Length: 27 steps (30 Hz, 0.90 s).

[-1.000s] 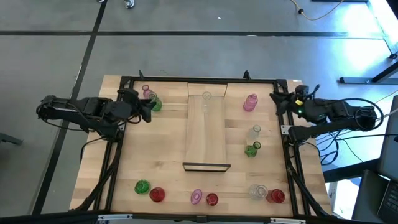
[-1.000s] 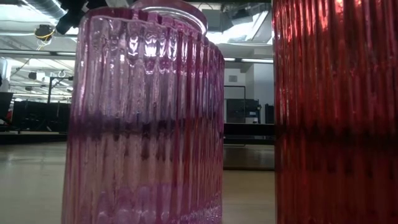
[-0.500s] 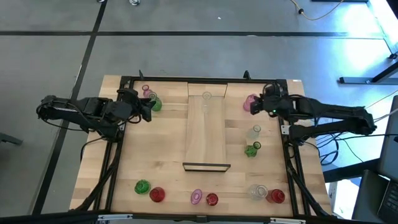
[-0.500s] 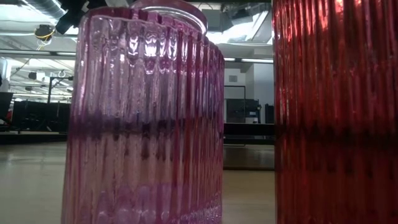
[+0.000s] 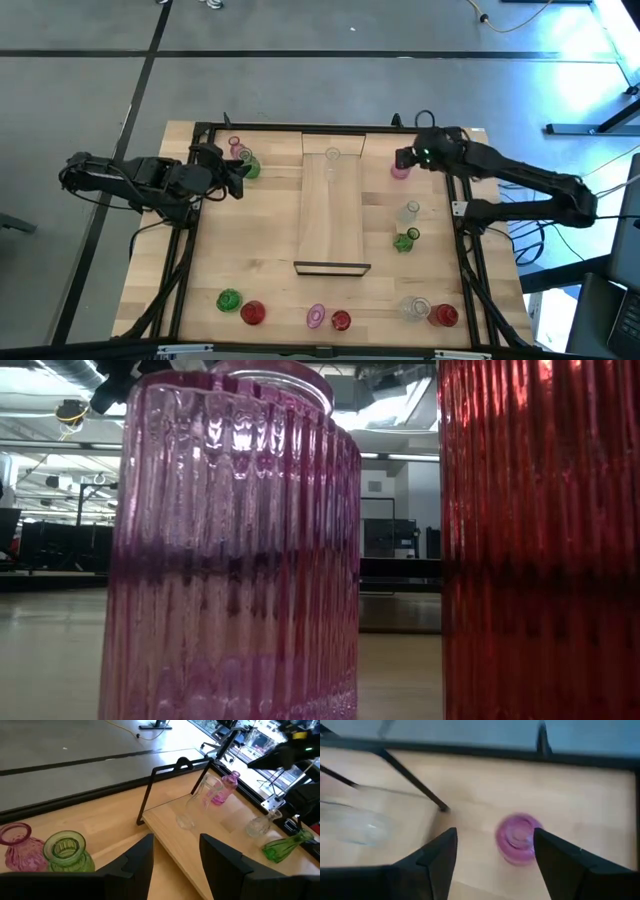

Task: Sort vases onto shelf
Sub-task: Put the top right purple vase on the shelf

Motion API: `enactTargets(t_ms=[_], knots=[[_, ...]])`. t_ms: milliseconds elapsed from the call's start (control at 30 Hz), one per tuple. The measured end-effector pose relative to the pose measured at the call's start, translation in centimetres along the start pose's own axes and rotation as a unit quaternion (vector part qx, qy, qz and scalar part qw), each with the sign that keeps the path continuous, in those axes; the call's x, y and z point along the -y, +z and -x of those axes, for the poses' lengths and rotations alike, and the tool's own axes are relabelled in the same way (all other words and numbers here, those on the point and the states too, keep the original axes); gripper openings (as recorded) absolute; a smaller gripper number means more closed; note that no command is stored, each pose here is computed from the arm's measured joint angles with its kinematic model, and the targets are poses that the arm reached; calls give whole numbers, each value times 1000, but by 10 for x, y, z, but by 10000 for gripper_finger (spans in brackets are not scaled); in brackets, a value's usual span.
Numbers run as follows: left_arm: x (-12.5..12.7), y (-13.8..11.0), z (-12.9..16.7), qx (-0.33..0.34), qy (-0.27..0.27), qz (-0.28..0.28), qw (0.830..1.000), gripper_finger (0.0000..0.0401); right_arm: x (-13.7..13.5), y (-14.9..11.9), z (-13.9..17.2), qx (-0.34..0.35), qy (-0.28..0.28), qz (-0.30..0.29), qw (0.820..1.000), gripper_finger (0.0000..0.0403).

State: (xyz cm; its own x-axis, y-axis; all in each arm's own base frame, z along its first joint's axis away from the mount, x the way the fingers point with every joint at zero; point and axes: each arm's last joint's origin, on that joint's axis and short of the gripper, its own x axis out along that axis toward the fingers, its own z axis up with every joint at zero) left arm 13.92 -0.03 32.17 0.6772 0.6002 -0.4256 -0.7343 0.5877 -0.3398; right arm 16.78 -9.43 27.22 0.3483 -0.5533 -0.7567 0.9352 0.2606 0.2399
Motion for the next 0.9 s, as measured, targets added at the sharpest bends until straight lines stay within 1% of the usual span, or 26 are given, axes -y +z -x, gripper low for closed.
enactTargets(t_ms=[67, 167, 233, 400, 700, 900], knots=[[0, 0, 0, 0, 0, -4, 1000, 151, 2, 4, -11, -25, -5, -6, 1000, 231], [0, 0, 0, 0, 0, -6, 1000, 151, 3, 10, -22, -41, 1, -5, 999, 224], [0, 0, 0, 0, 0, -5, 1000, 151, 2, 12, -27, -52, -8, -3, 999, 220], [0, 0, 0, -3, -3, 1, 1000, 151, 0, 12, -33, -62, -35, 17, 997, 218], [0, -1, 0, -9, -8, 1, 1000, 151, -1, 8, -46, -93, -55, 26, 994, 218], [0, -1, 0, -9, -8, 2, 1000, 151, 0, 8, -46, -86, -67, 27, 994, 218]])
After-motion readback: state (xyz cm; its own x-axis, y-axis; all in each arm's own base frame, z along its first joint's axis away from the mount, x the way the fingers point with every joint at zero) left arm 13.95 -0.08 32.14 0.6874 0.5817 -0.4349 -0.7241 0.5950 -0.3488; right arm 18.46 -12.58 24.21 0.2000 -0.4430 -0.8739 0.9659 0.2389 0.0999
